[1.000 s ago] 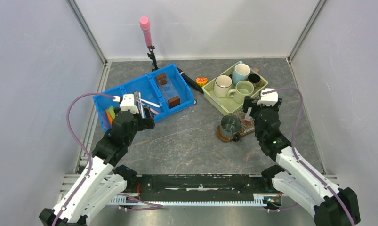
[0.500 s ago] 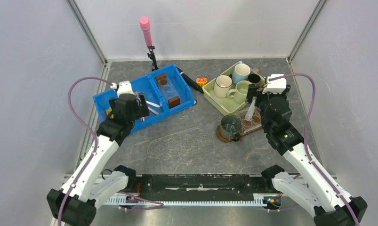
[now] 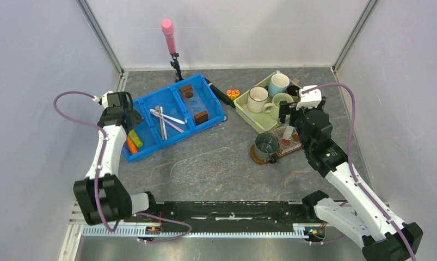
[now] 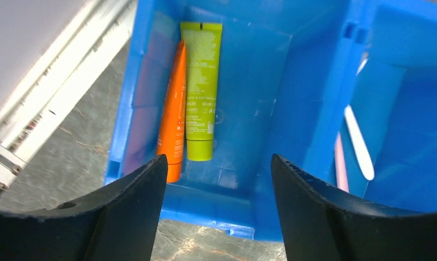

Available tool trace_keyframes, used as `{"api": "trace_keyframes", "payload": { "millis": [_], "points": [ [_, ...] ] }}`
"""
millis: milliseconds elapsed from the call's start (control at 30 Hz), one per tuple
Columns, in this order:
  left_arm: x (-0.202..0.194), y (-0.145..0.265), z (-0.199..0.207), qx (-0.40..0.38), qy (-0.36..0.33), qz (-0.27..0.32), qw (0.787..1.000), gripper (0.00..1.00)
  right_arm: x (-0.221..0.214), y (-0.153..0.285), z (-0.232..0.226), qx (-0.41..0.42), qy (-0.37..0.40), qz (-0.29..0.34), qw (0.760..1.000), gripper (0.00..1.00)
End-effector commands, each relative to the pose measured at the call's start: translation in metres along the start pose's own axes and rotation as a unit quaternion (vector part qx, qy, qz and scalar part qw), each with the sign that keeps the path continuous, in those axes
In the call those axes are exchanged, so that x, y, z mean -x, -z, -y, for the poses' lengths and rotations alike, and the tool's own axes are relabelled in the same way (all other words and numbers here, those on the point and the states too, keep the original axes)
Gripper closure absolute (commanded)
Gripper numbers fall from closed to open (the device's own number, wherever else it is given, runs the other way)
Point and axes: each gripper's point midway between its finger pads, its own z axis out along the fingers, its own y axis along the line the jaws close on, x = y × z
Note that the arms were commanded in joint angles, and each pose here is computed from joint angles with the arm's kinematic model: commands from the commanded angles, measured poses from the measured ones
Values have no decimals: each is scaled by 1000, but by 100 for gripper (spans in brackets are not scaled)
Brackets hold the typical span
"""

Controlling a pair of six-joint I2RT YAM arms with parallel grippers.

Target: Prepare toiletry sets of a toothbrush and toothpaste on the tray

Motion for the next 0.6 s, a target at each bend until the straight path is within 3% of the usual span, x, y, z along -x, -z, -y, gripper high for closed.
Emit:
{"api": "trace_keyframes", "payload": {
  "millis": [0,100,300,567],
  "points": [
    [-13,-22,10,-9,50,-54,997,27,15,7,-4,17,-17,31,999,2],
    [-23,-38,10,2,53,-70,996,37,17,11,4,1,-17,38,999,2],
    [-42,-61,2,37,46,-104,993,37,22,23,36,-71,-7,53,996,2],
    [-81,-70,-19,85,36,-155,984,35,20,34,53,-108,-5,63,992,2]
  ]
}}
